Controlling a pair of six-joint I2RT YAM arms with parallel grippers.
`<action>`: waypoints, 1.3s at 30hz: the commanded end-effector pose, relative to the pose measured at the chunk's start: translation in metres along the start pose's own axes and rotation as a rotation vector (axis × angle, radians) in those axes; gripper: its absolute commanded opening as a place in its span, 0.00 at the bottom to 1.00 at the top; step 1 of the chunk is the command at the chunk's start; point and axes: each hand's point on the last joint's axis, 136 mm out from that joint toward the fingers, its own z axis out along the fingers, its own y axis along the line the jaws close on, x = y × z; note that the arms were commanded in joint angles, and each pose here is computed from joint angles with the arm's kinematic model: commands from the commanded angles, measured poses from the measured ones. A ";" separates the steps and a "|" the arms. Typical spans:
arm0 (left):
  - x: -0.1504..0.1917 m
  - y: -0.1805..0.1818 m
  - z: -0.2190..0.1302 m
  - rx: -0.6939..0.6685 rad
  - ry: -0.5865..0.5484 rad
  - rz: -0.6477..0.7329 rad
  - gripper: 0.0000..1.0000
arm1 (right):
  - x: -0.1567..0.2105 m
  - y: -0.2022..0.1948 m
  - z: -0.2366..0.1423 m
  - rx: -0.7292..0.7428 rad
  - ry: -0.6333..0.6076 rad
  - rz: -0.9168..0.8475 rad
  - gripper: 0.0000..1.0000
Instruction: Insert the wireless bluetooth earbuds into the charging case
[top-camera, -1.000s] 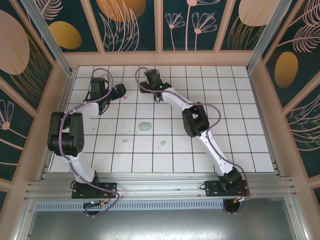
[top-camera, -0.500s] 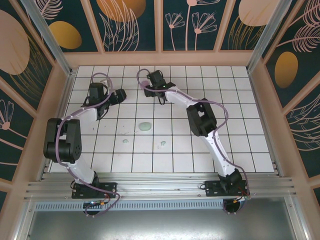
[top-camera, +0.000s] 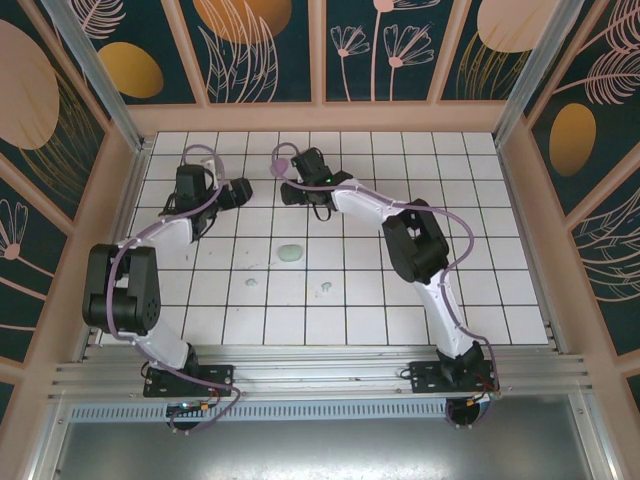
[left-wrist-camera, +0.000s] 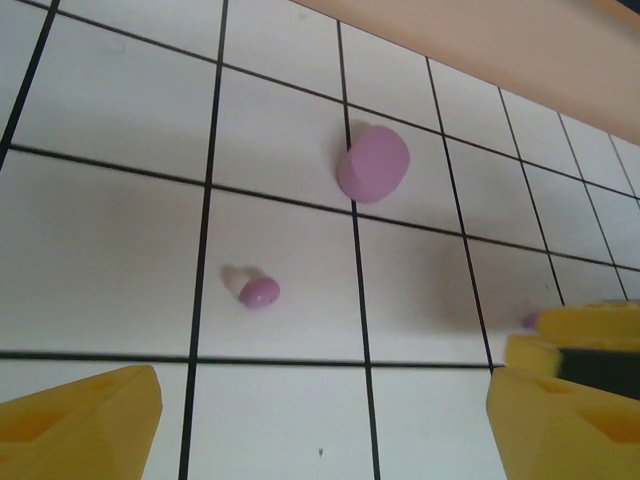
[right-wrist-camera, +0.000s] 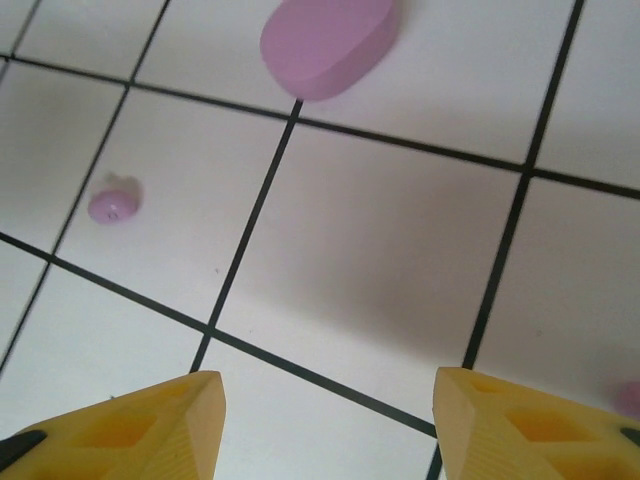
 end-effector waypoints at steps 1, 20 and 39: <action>-0.021 -0.006 0.023 -0.057 -0.007 -0.011 0.82 | -0.039 0.000 -0.047 -0.023 -0.083 0.064 0.59; -0.021 -0.027 0.165 -0.117 0.237 0.305 0.79 | -0.008 -0.070 -0.106 0.054 -0.132 0.137 0.61; 0.009 -0.025 0.213 -0.080 0.335 0.304 0.74 | -0.003 -0.072 -0.102 0.059 -0.126 0.120 0.62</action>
